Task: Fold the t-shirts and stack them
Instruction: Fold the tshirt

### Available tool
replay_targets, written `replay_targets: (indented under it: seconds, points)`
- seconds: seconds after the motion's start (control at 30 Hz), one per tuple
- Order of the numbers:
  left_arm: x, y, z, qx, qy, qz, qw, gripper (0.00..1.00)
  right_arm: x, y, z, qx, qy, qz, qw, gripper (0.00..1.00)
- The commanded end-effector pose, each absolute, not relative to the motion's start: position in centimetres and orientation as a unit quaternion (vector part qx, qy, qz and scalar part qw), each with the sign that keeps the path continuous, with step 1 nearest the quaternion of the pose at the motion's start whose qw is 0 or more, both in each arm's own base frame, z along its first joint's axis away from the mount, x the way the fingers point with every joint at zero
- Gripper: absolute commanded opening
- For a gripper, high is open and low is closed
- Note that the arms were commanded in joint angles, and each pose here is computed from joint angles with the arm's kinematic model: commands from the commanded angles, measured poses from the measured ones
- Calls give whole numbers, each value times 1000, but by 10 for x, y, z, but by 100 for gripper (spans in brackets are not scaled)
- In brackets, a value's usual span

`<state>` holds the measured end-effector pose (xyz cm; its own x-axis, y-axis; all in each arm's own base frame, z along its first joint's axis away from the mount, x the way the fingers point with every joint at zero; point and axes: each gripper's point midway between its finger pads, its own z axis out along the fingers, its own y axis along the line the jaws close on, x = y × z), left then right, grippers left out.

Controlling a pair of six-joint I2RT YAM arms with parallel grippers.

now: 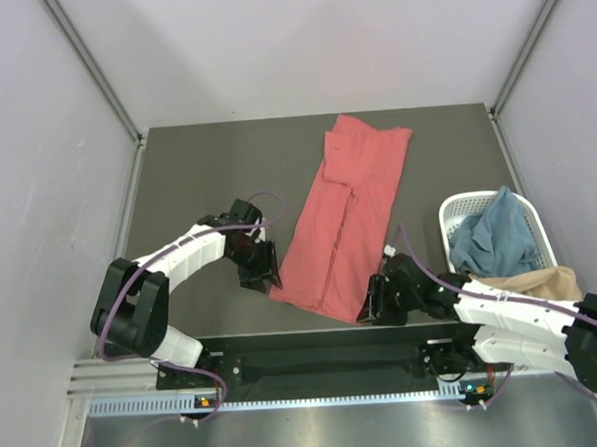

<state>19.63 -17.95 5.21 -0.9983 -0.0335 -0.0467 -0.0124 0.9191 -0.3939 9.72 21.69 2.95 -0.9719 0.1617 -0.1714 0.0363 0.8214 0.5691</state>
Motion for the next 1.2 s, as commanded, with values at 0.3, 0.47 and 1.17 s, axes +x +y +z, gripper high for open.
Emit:
replay_targets:
  seconds: [0.3,0.47,1.17]
  points:
    - [205,-173,39,-28,985,-168,27,52,96,211,23,70,945,303,104,52]
    - [206,-170,22,-16,988,-152,10,52,96,210,20,76,944,304,102,51]
    - [194,-176,9,-25,984,-175,-17,31,108,217,14,104,943,300,105,44]
